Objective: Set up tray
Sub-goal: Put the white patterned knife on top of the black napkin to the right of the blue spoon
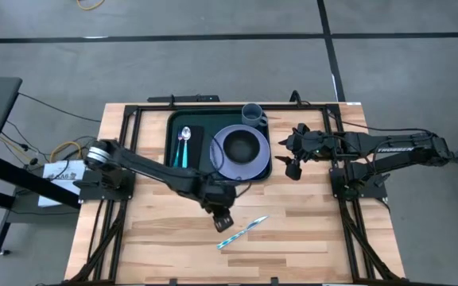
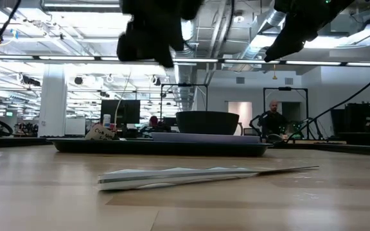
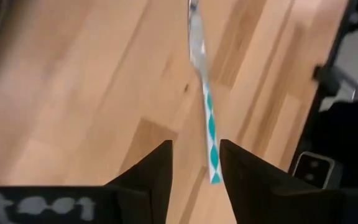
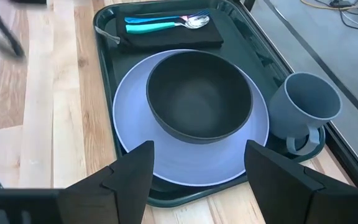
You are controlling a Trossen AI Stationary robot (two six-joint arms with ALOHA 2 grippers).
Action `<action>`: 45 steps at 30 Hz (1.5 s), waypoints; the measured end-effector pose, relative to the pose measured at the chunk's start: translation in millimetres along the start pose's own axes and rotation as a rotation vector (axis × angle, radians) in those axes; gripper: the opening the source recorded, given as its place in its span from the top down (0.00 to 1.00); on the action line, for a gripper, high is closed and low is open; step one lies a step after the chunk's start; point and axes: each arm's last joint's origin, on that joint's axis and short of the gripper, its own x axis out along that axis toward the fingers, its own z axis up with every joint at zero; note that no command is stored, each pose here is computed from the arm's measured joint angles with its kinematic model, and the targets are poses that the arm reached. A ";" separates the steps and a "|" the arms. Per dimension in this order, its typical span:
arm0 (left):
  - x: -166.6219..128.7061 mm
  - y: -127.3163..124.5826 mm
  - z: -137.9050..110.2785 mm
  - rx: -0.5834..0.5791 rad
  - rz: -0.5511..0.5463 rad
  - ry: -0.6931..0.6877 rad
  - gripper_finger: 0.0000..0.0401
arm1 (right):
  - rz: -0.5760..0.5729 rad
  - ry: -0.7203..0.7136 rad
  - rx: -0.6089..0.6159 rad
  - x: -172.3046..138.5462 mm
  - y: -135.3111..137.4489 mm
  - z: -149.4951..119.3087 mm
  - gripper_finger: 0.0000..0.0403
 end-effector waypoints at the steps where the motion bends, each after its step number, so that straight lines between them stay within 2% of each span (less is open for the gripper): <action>1: 8.6 0.7 -0.2 -0.002 0.000 0.028 0.69 | 0.000 0.000 0.000 0.0 0.0 0.0 0.41; 8: 53.6 2.3 -6.0 -0.055 -0.001 0.174 0.55 | 0.000 0.001 0.000 -0.1 0.0 -0.1 0.41; 13: 66.0 -9.2 -10.3 -0.066 0.010 0.172 0.50 | 0.000 0.009 -0.003 -0.1 -0.1 -0.9 0.41; 21: 74.9 -40.7 -15.7 -0.009 -0.049 0.084 0.50 | -0.003 0.061 -0.021 -0.3 -0.4 -6.1 0.41; 26: 83.3 -36.9 -23.1 -0.019 0.026 0.094 0.50 | -0.005 0.072 -0.046 -0.4 -0.5 -7.1 0.41; 30: 82.9 -33.6 -22.9 -0.017 0.096 0.046 0.50 | -0.005 0.073 -0.047 -0.6 -0.6 -7.1 0.41; 35: 83.9 -33.6 -23.6 -0.033 0.103 0.044 0.50 | -0.005 0.079 -0.049 -0.6 -0.6 -7.7 0.41; 41: 99.6 -35.9 -32.8 -0.042 0.096 0.100 0.50 | -0.006 0.078 -0.048 -0.6 -0.7 -7.6 0.41; 45: 108.4 -31.1 -39.5 -0.038 0.144 0.142 0.50 | -0.006 0.079 -0.047 -0.5 -0.7 -7.7 0.41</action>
